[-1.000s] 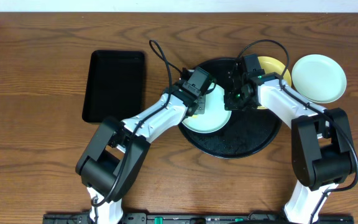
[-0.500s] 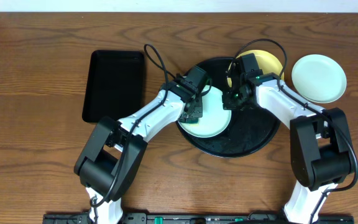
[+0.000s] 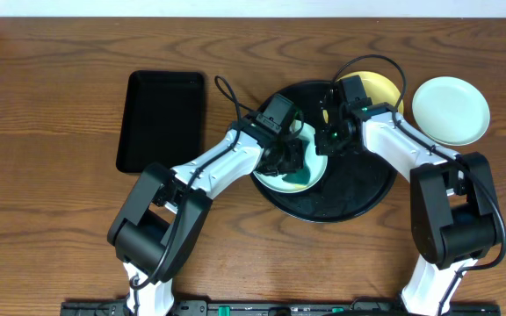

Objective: Clean dirty plates on tray and stack at the side
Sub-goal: 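Scrub the green plate's lower edge with the sponge, left gripper, then move the sponge back to the black rectangular tray with the left gripper, then lift the cleaned green plate with the right gripper and carry it right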

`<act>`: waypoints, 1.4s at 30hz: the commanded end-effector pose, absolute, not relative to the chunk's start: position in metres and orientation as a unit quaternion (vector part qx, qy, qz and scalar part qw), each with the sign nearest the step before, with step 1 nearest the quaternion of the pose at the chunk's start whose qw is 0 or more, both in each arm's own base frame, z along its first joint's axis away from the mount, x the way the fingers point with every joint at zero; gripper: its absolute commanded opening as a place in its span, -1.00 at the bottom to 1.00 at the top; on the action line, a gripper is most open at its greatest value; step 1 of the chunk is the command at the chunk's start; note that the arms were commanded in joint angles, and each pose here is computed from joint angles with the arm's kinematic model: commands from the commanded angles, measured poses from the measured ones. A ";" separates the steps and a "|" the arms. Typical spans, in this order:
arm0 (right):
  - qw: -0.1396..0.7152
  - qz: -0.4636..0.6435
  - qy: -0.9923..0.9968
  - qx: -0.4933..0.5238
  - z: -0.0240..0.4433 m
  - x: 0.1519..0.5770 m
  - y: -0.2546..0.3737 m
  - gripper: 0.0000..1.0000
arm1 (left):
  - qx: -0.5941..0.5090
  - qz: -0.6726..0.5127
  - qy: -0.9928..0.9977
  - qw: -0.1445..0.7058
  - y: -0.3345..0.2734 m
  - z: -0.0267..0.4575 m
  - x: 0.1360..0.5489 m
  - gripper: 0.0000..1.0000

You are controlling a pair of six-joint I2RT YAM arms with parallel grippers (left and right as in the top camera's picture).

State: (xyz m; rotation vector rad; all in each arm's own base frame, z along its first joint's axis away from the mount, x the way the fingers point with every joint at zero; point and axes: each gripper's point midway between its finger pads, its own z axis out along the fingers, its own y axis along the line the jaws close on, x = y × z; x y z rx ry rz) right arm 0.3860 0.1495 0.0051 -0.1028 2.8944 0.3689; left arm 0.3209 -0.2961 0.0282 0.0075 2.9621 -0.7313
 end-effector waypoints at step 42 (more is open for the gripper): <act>0.371 0.002 0.923 -0.099 0.174 0.418 0.127 -0.98 | -0.235 0.022 0.923 0.304 -0.023 0.202 0.352 -0.85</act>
